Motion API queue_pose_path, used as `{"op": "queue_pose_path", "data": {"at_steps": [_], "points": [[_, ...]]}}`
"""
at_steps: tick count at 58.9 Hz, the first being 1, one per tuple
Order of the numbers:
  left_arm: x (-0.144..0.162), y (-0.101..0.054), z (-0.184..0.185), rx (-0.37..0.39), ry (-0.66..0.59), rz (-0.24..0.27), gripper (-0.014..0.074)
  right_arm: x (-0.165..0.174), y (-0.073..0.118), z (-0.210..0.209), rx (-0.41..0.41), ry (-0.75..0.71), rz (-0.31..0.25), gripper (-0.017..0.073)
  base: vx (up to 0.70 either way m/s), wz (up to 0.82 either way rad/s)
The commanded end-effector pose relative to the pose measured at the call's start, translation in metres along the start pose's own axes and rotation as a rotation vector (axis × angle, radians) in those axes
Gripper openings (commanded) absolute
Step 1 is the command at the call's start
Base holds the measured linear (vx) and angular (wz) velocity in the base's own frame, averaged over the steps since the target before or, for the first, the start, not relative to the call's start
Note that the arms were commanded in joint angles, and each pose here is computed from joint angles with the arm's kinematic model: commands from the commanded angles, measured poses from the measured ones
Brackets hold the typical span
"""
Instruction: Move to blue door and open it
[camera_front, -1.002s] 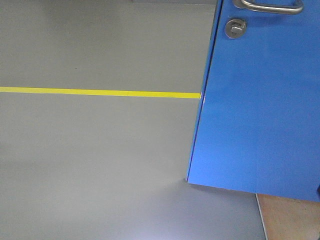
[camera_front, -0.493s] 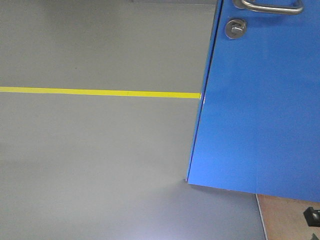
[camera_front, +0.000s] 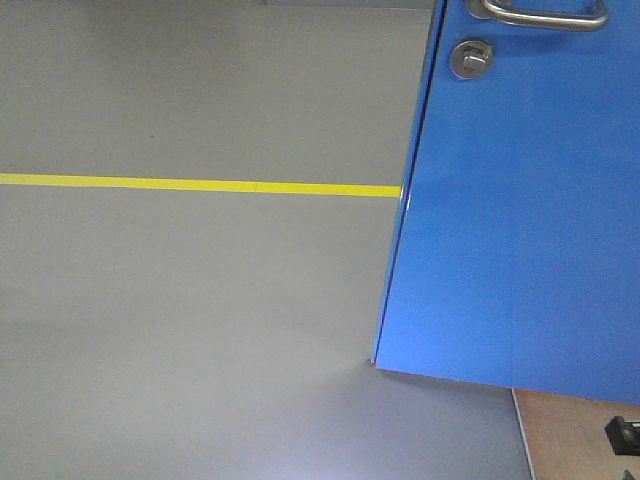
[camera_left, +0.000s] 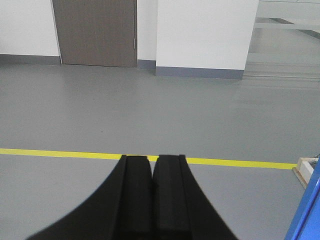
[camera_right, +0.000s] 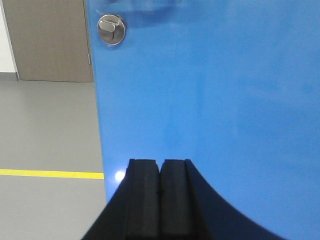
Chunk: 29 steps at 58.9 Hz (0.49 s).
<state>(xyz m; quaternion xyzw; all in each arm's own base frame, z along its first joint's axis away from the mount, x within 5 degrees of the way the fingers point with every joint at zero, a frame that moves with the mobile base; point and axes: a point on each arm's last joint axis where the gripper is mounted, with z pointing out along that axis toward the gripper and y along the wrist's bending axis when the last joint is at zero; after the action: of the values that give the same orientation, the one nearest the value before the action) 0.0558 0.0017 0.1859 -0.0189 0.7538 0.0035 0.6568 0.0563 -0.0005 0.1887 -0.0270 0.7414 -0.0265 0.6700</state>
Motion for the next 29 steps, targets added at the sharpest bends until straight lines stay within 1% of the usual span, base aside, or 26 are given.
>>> {"op": "queue_pose_path", "data": {"at_steps": [1,29], "points": [[-0.0141,-0.0004,-0.0030,0.004,-0.110,-0.012,0.0073,-0.0066,-0.0001,-0.0006,0.002,-0.084,-0.010,-0.0001,0.00,0.00],[-0.0141,-0.0004,-0.0030,0.004,-0.110,-0.012,0.0073,-0.0066,-0.0001,-0.0006,0.002,-0.084,-0.010,-0.0001,0.00,0.00]]}}
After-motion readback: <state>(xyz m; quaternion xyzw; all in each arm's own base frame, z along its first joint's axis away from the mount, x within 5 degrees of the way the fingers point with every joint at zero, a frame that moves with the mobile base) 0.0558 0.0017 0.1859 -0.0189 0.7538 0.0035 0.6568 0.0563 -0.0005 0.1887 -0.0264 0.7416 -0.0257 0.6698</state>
